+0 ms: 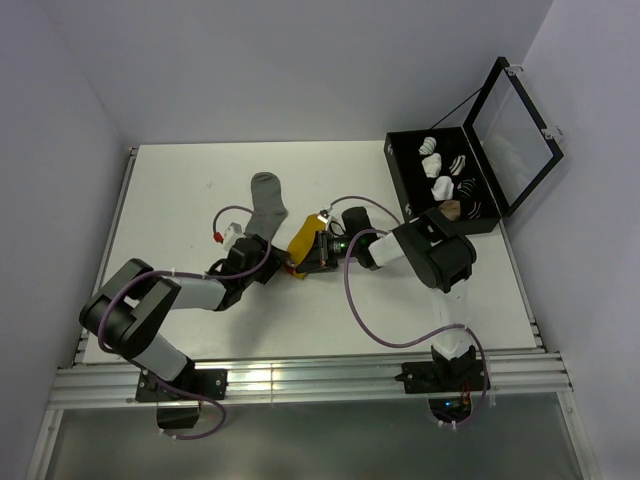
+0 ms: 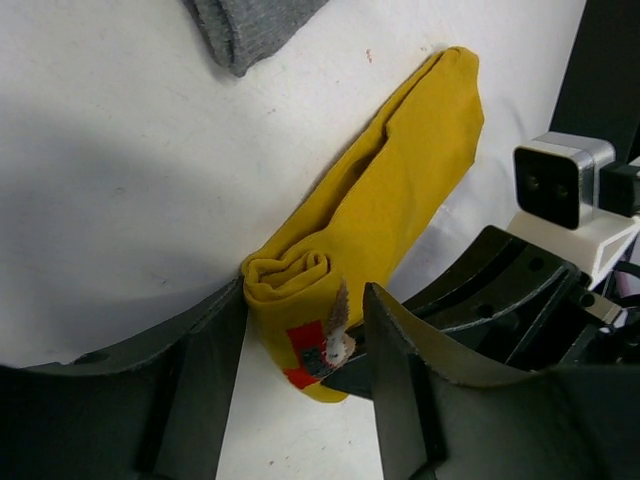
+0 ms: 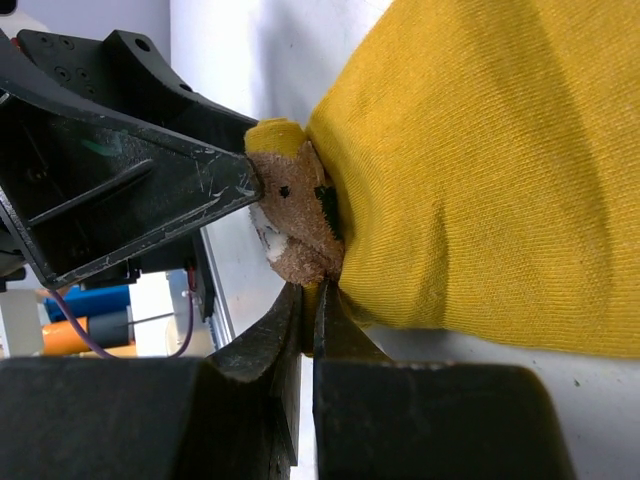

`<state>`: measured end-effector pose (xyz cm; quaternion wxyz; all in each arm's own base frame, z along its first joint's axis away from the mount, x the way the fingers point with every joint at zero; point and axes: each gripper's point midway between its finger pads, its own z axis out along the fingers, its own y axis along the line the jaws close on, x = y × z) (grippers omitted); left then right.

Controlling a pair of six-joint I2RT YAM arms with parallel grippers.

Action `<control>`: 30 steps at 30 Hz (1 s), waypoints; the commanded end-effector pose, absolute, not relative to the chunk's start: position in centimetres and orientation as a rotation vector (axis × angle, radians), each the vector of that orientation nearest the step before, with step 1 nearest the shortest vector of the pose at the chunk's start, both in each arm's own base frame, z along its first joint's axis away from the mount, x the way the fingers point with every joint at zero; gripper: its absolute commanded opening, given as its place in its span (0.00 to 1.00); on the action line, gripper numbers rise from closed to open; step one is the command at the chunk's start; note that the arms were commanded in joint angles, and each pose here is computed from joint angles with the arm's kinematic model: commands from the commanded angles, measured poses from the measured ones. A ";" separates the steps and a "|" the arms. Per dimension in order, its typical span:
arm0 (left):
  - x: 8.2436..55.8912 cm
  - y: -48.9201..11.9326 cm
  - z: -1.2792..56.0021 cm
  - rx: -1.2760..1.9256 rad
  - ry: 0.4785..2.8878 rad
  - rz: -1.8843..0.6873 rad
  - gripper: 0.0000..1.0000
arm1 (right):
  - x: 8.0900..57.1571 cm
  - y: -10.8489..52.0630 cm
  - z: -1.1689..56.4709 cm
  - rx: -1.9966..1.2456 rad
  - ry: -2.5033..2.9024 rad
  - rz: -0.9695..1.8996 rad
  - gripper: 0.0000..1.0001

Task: Roll the socks
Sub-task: Roll the sock at the center of the board.

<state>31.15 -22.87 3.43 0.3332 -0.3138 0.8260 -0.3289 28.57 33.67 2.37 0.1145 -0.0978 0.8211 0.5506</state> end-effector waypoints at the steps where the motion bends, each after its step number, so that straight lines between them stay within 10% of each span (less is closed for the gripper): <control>1: 29.4 -22.3 0.1 -0.835 2.274 -0.784 0.55 | 28.8 32.9 0.1 -0.215 2.488 1.564 0.00; 14: 29.2 -22.3 -0.1 -0.813 2.305 -0.739 0.02 | 29.3 32.6 -0.1 -0.228 2.504 1.490 0.06; 24: 29.4 -22.2 0.0 -0.759 2.388 -0.579 0.00 | 30.4 30.6 3.9 -0.403 2.282 1.125 0.62; 30: 29.4 -21.9 0.3 -0.752 2.417 -0.510 0.00 | 30.5 30.3 6.3 -0.572 2.067 0.752 0.65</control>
